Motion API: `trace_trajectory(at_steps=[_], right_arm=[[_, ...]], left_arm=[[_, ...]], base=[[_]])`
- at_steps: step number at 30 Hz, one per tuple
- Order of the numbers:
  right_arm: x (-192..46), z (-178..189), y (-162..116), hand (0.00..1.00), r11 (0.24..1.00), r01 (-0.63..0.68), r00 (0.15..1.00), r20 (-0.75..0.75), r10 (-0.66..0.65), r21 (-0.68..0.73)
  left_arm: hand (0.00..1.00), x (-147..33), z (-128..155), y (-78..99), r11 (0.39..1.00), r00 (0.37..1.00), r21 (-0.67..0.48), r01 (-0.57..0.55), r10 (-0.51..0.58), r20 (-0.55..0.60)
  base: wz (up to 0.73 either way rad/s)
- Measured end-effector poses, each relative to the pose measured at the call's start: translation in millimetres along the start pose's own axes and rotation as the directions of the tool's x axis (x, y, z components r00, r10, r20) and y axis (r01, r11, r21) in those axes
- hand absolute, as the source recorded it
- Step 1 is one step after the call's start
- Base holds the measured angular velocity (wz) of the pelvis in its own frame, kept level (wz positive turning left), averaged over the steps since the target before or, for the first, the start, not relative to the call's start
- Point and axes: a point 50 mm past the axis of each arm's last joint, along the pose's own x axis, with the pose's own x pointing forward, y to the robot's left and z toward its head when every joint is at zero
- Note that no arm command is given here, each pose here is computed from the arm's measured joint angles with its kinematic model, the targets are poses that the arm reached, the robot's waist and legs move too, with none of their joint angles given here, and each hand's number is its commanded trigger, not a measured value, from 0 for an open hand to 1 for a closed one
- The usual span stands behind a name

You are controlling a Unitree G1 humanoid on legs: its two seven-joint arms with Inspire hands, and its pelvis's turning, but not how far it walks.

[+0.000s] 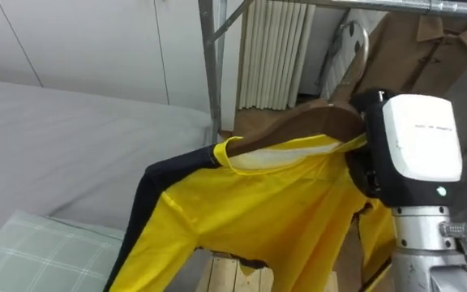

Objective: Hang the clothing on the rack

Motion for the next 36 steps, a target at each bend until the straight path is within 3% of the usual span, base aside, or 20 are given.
trace_trajectory(at_steps=[7, 36], right_arm=[[19.6, 5.4, -8.0, 1.0, 0.997, 0.082, 0.996, 0.03, -0.082, 0.011], [22.8, 3.2, -10.3, 1.0, 0.986, 0.112, 0.994, -0.024, -0.11, 0.127]], left_arm=[[0.0, 2.0, 0.7, 3.5, 1.0, 1.0, 0.009, -0.006, 0.006, 0.007], [0.0, 6.3, 2.7, 8.9, 1.0, 1.0, 0.012, 0.028, -0.028, 0.014]], base=[[0.08], [0.01]])
